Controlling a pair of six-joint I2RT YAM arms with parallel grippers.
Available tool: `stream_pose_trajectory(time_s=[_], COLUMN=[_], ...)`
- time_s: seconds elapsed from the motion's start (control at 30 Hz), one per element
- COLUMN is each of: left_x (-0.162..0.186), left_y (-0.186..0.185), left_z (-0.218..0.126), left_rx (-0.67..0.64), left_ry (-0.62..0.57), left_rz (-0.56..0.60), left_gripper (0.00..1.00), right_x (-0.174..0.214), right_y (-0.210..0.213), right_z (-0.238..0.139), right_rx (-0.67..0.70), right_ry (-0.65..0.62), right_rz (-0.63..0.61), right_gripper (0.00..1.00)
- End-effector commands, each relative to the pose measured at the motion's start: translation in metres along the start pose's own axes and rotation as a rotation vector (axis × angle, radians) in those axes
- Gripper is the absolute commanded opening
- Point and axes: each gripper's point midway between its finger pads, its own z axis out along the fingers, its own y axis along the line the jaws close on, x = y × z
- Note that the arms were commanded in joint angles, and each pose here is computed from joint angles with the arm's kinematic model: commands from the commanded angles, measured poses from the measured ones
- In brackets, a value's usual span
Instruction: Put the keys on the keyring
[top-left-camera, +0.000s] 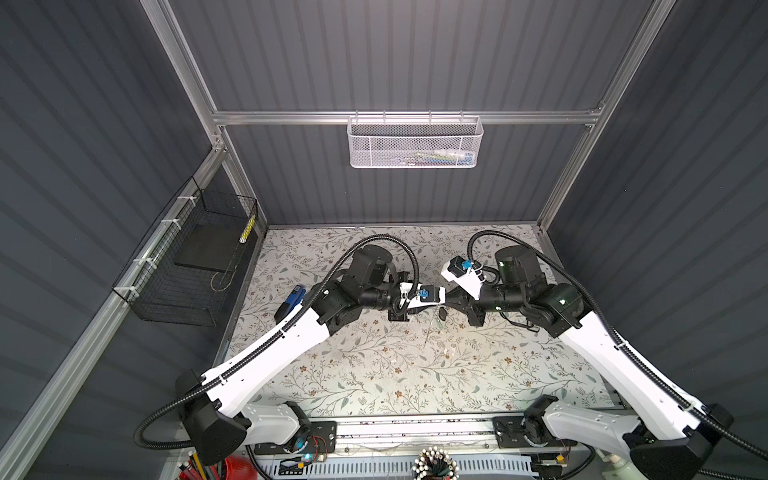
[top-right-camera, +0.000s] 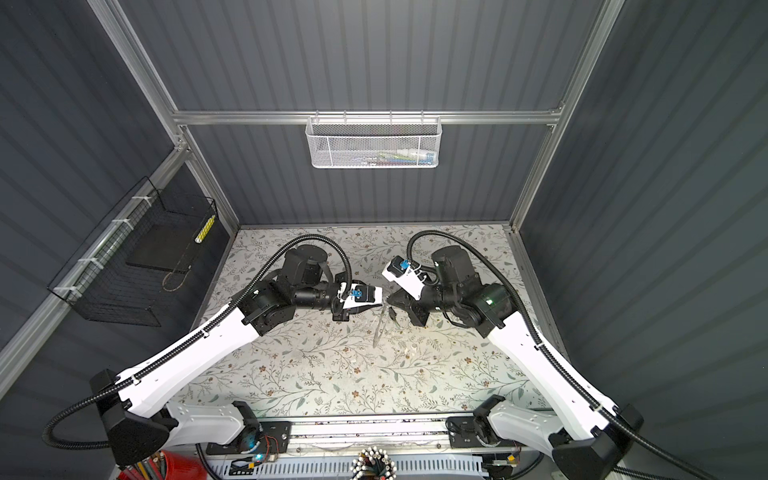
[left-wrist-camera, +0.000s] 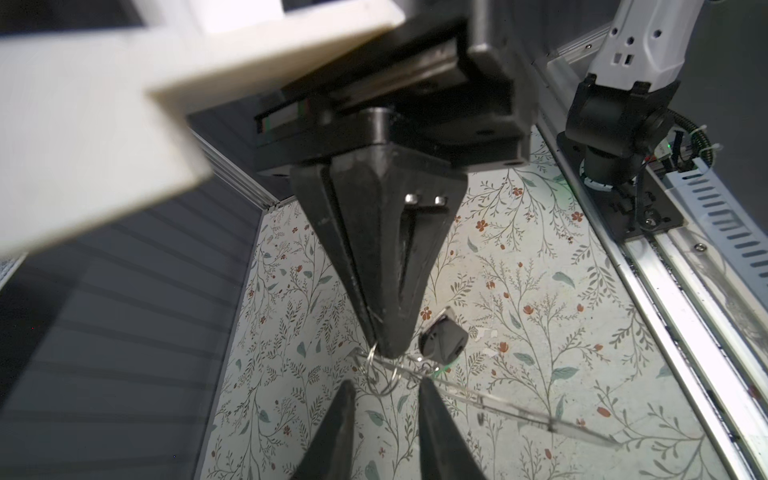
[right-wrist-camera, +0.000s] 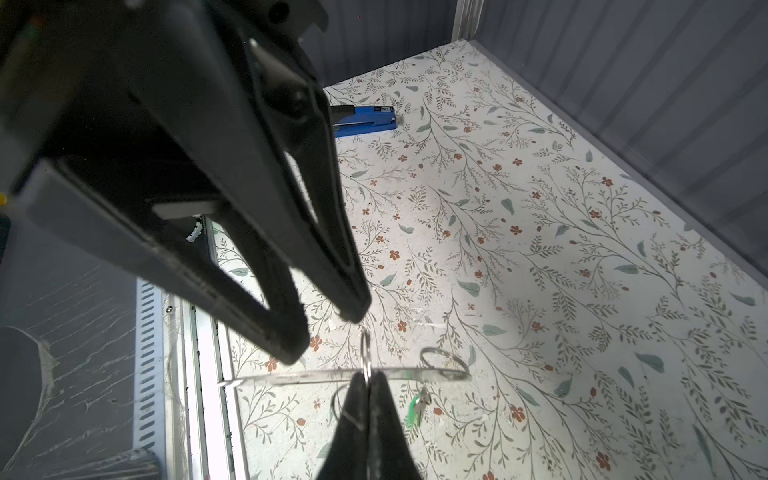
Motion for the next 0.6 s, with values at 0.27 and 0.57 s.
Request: stream_pose_trajectory(time_s=[0.27, 0.57], left_x=[-0.005, -0.007], left_y=[0.006, 0.003], left_z=[0.007, 0.013], left_rx=[-0.029, -0.015], left_ry=[0.001, -0.001], left_rz=[0.0, -0.007], left_gripper=[0.26, 0.21], right_x=[-0.015, -0.016], right_y=[0.002, 0.005], right_z=[-0.002, -0.002], right_rx=[-0.027, -0.039], right_ry=[-0.024, -0.028], right_rz=[0.006, -0.007], right_gripper=[0.0, 0.0])
